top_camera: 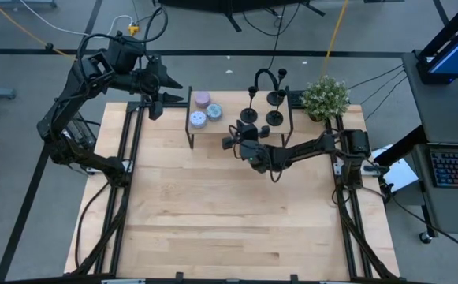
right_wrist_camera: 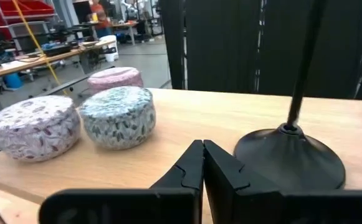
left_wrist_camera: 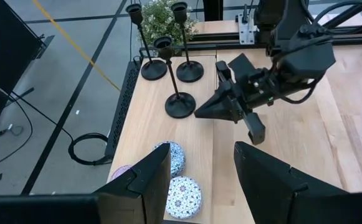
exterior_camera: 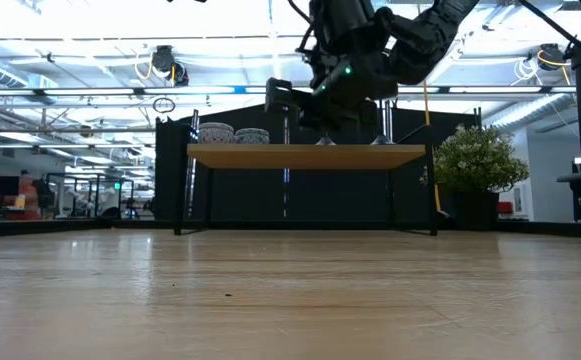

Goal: Pick & Place candle stick holders
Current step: Put the candle holder on the shelf

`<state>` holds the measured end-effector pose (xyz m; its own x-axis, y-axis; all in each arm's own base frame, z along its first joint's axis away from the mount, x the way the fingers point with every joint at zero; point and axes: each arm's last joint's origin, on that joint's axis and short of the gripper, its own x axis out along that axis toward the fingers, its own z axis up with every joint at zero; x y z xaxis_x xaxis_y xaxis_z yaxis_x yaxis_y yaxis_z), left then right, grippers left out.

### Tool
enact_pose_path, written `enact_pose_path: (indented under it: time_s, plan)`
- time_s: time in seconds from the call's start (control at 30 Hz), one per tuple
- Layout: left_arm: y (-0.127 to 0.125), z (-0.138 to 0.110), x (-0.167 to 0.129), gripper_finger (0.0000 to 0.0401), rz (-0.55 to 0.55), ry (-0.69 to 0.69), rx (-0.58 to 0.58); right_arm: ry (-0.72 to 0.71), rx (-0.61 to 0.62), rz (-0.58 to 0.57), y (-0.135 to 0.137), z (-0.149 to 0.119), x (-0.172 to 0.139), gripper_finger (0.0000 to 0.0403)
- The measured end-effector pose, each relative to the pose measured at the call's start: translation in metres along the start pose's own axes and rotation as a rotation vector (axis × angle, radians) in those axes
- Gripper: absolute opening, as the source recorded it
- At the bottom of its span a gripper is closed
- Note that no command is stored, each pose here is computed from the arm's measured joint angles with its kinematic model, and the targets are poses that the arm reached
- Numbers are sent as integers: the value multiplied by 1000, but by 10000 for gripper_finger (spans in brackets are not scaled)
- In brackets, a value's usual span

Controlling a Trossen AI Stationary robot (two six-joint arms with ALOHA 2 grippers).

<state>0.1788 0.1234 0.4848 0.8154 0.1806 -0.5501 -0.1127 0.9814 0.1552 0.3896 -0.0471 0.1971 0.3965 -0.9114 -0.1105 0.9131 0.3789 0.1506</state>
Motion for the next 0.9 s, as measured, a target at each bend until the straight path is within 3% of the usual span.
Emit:
enact_pose_path:
  time_s: [0.4, 0.9]
  plan:
    - [0, 0, 0, 184, 1, -2, 0, 10, -12, -30, -6, -1, 8, 0]
    - [1, 1, 0, 184, 5, -10, 12, 127, -22, -21, -24, 13, 13, 0]
